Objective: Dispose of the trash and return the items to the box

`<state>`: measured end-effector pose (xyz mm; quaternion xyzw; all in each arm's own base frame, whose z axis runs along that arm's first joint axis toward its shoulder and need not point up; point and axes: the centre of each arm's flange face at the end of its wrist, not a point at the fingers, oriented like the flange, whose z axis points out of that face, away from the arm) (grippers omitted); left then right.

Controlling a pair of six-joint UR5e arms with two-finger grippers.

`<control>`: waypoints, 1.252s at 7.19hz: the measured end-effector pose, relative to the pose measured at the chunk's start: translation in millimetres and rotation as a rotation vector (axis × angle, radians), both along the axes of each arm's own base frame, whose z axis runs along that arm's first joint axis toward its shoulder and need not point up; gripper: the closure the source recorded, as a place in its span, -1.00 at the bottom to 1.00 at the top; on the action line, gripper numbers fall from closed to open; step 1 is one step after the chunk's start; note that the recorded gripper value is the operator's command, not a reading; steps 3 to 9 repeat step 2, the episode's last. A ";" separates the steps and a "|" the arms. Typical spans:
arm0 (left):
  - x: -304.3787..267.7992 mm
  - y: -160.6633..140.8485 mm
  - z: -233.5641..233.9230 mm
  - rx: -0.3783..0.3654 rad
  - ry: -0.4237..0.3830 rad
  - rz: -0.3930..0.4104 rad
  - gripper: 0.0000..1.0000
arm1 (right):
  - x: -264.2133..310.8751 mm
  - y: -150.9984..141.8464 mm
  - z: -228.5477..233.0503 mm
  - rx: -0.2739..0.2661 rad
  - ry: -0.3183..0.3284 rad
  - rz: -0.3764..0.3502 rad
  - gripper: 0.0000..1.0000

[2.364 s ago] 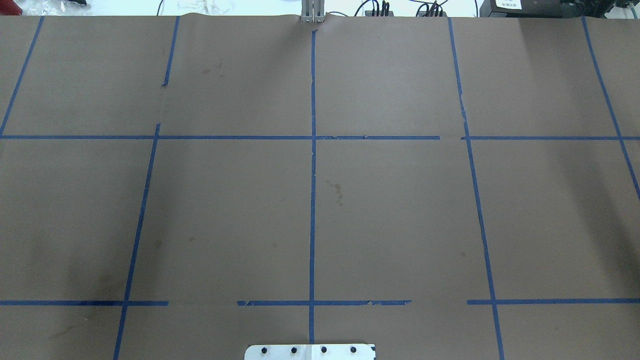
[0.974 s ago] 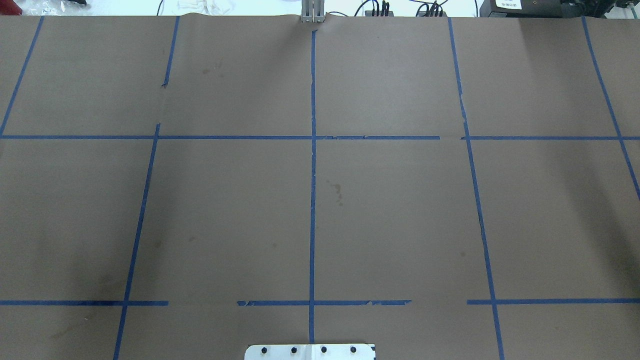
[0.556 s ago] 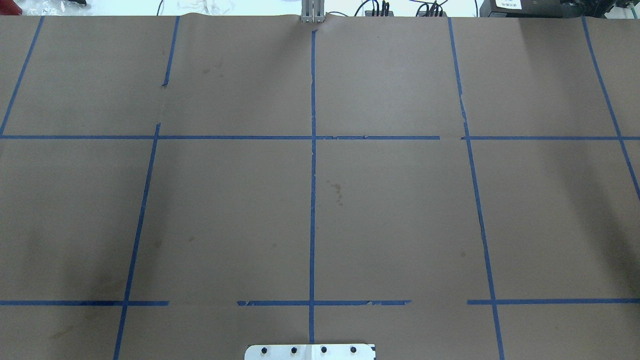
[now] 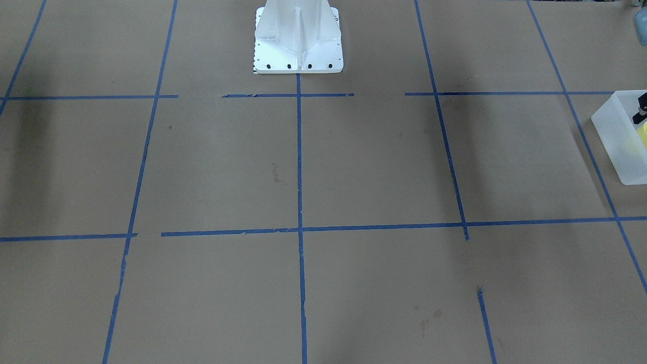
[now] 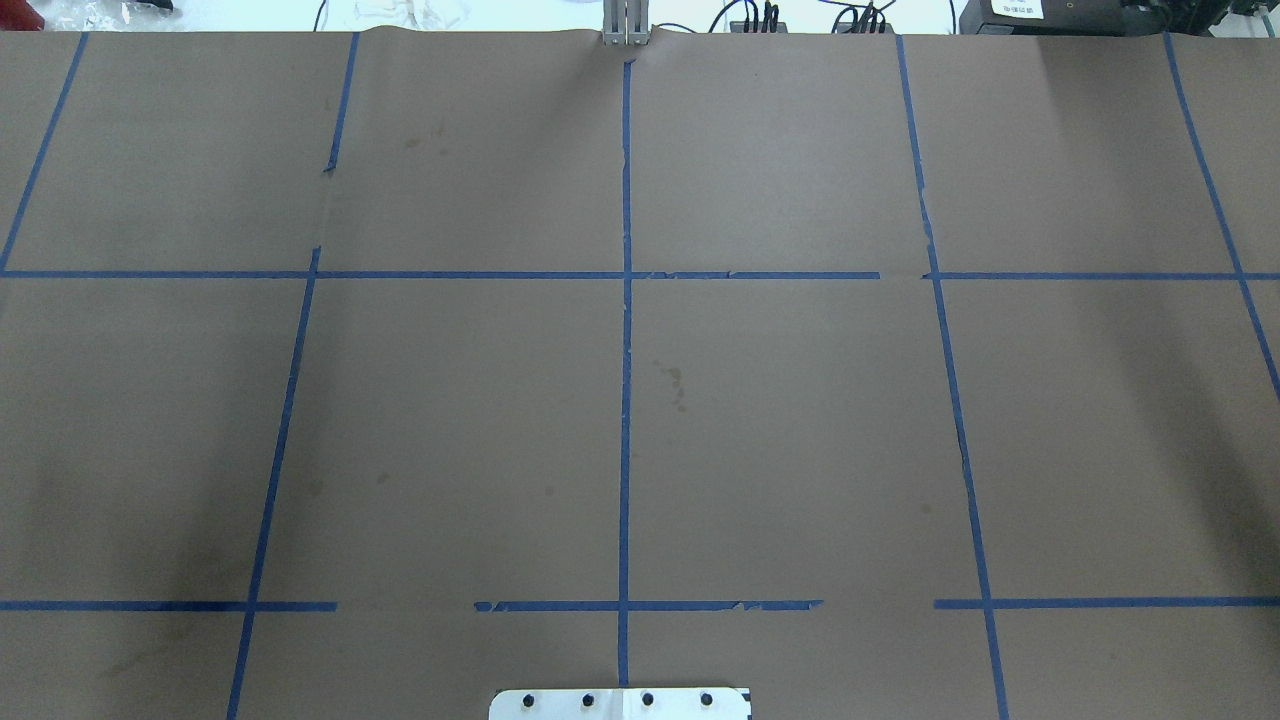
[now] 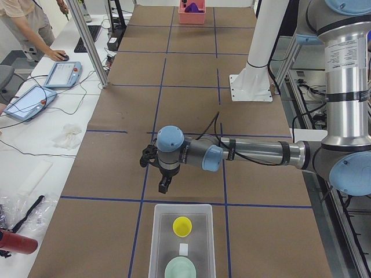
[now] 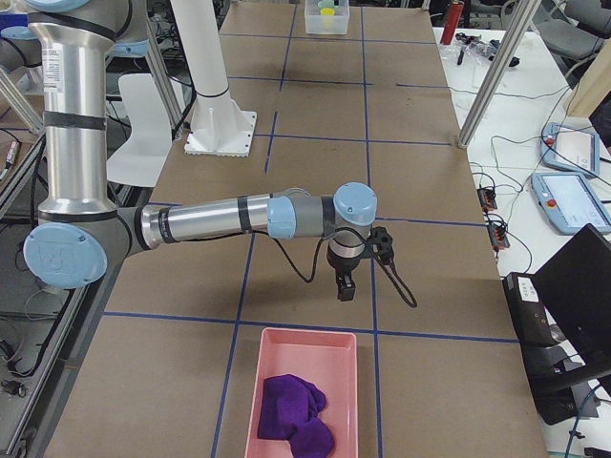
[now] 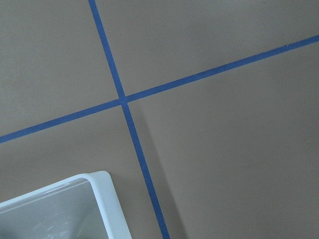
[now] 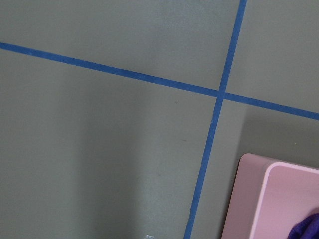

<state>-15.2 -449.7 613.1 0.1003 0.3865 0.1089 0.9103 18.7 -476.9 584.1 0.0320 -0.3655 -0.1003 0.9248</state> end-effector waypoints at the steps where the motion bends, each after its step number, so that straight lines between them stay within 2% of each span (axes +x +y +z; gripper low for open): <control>1: -0.5 1.0 0.4 -0.020 0.003 -0.019 -1.00 | 0.1 -0.1 -0.1 0.001 0.002 -0.001 -1.00; 9: -0.8 1.5 1.5 -0.031 0.004 -0.028 -1.00 | 0.4 0.2 0.5 0.001 0.004 -0.001 -1.00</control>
